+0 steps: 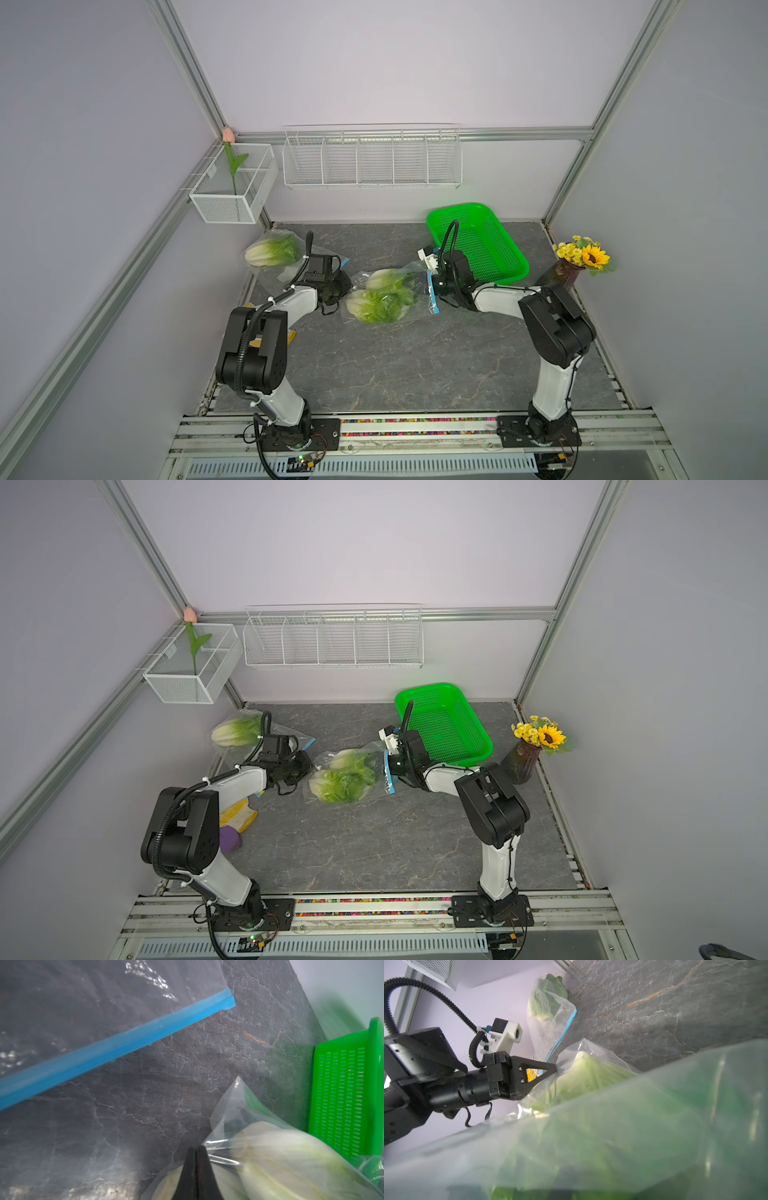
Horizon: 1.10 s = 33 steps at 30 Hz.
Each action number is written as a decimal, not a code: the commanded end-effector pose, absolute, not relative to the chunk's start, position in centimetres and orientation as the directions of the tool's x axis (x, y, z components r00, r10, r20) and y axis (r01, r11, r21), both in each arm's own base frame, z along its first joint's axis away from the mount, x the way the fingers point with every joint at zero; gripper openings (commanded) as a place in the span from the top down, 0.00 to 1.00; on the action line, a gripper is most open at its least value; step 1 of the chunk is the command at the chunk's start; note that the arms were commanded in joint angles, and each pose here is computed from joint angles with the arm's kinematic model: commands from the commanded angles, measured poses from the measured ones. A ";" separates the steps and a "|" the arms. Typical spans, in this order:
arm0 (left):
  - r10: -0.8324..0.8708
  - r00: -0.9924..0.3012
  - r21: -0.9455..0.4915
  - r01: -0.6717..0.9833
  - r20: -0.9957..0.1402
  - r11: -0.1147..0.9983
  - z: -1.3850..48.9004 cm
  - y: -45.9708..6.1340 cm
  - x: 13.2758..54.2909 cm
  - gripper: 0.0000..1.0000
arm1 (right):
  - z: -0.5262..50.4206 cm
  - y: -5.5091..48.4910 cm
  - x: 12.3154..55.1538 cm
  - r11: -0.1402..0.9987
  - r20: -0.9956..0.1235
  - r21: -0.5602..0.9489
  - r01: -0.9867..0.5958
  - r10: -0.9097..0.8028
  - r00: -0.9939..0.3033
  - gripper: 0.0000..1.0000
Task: Open the zip-top bag and take out the chinese cabbages
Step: Pick up the Chinese cabbage from the zipper food storage bag.
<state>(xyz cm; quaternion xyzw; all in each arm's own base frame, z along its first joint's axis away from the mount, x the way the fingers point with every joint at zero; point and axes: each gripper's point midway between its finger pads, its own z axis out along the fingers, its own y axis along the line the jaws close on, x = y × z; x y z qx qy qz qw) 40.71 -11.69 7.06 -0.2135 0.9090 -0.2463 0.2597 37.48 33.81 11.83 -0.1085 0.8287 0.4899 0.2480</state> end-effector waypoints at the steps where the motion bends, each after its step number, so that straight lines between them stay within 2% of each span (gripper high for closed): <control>1: -0.569 -0.727 -0.503 -0.351 -0.386 0.790 6.2 -8.9 40.6 1.00 | 13.0 31.5 37.4 0.556 -0.573 0.701 -0.446 0.068 -0.816 0.90; 5: -0.573 -0.724 -0.505 -0.355 -0.384 0.787 6.1 -8.9 40.7 1.00 | 13.9 29.9 36.5 0.588 -0.595 0.671 -0.451 0.066 -0.801 0.91; 11: -0.573 -0.724 -0.504 -0.355 -0.384 0.787 6.0 -8.9 40.8 1.00 | 15.3 27.7 35.2 0.668 -0.662 0.550 -0.501 -0.018 -0.750 0.91; 15: -0.569 -0.728 -0.546 -0.318 -0.383 0.775 6.6 -9.8 41.3 1.00 | 15.8 27.8 34.2 0.644 -0.680 0.525 -0.557 -0.077 -0.729 0.92; 16: -0.568 -0.730 -0.568 -0.300 -0.380 0.766 7.0 -10.2 41.5 0.94 | 15.4 28.0 34.1 0.636 -0.668 0.533 -0.558 -0.088 -0.739 0.92; 20: -0.581 -0.724 -0.644 -0.251 -0.371 0.723 8.6 -11.6 42.3 0.36 | 13.5 28.8 34.5 0.621 -0.618 0.571 -0.537 -0.105 -0.779 0.93; 24: -0.558 -0.739 -0.660 -0.208 -0.377 0.722 9.1 -13.0 42.7 0.01 | 11.5 29.9 35.3 0.613 -0.559 0.599 -0.516 -0.142 -0.817 0.92; 32: -0.518 -0.784 -0.651 -0.199 -0.343 0.732 7.1 -15.9 42.9 0.01 | 10.6 33.2 35.7 0.545 -0.541 0.634 -0.548 -0.194 -0.819 0.92; 33: -0.522 -0.790 -0.655 -0.213 -0.321 0.725 6.6 -16.2 42.8 0.06 | 10.5 33.3 35.9 0.549 -0.541 0.633 -0.546 -0.192 -0.819 0.92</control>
